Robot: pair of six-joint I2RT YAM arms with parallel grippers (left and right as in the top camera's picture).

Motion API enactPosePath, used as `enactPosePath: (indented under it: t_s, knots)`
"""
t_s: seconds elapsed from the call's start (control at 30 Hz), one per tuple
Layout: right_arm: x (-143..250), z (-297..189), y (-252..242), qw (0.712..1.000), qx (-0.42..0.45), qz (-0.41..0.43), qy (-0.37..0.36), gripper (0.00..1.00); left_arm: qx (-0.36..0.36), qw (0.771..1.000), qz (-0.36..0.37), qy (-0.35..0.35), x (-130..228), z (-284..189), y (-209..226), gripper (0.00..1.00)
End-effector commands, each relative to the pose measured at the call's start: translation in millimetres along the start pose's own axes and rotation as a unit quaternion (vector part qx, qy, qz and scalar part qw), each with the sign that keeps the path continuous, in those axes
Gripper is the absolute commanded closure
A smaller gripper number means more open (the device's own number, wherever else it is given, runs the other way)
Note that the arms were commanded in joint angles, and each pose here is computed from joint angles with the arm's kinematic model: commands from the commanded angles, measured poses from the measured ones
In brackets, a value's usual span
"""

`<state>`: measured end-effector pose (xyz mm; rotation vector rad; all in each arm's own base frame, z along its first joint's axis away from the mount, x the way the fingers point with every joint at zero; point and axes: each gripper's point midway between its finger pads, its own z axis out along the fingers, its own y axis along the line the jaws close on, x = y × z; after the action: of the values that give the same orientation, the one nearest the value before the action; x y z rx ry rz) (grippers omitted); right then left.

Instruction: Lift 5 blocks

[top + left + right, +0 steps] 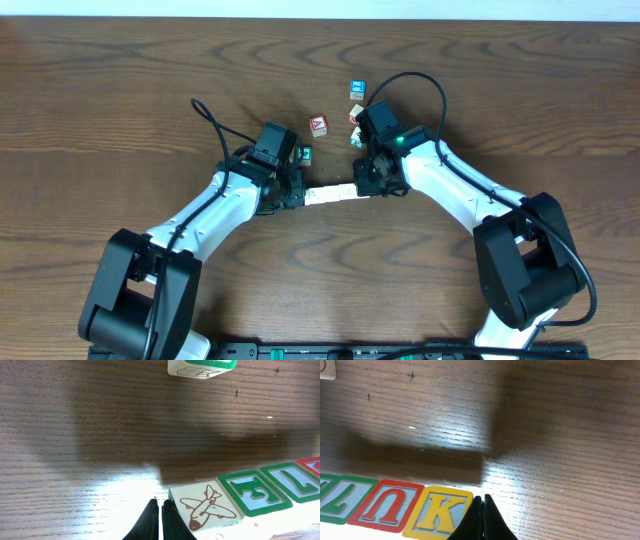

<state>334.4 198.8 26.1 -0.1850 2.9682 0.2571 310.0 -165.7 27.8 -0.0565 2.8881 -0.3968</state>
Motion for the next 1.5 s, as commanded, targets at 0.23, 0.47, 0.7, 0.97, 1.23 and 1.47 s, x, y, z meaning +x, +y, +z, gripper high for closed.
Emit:
enactPosePath:
  t_s: [0.23, 0.47, 0.7, 0.97, 1.23, 1.47]
  knots:
    - [24.5, -19.8, 72.6, 0.99, -0.133, -0.029, 0.042, 0.99, 0.106, 0.993, 0.049, -0.006, -2.0, -21.2, -68.8, 0.93]
    - [28.9, -21.4, 76.3, 0.988, -0.145, -0.021, 0.054, 0.99, 0.106, 0.993, 0.044, -0.005, -1.6, -21.1, -69.3, 0.93]
    - [30.3, -21.8, 76.7, 0.987, -0.146, -0.015, 0.058, 0.99, 0.106, 0.994, 0.04, -0.005, -1.7, -21.4, -69.4, 0.93]
    - [31.0, -23.1, 79.0, 0.986, -0.152, -0.015, 0.061, 0.99, 0.107, 0.994, 0.038, -0.005, -1.7, -21.5, -69.5, 0.93]
    - [25.7, -27.4, 82.0, 0.986, -0.155, -0.017, 0.055, 0.99, 0.109, 0.993, 0.039, -0.01, -5.2, -23.8, -72.0, 0.93]
    - [22.6, -31.2, 83.8, 0.986, -0.157, -0.018, 0.052, 0.99, 0.112, 0.993, 0.039, -0.013, -9.2, -27.4, -75.1, 0.93]
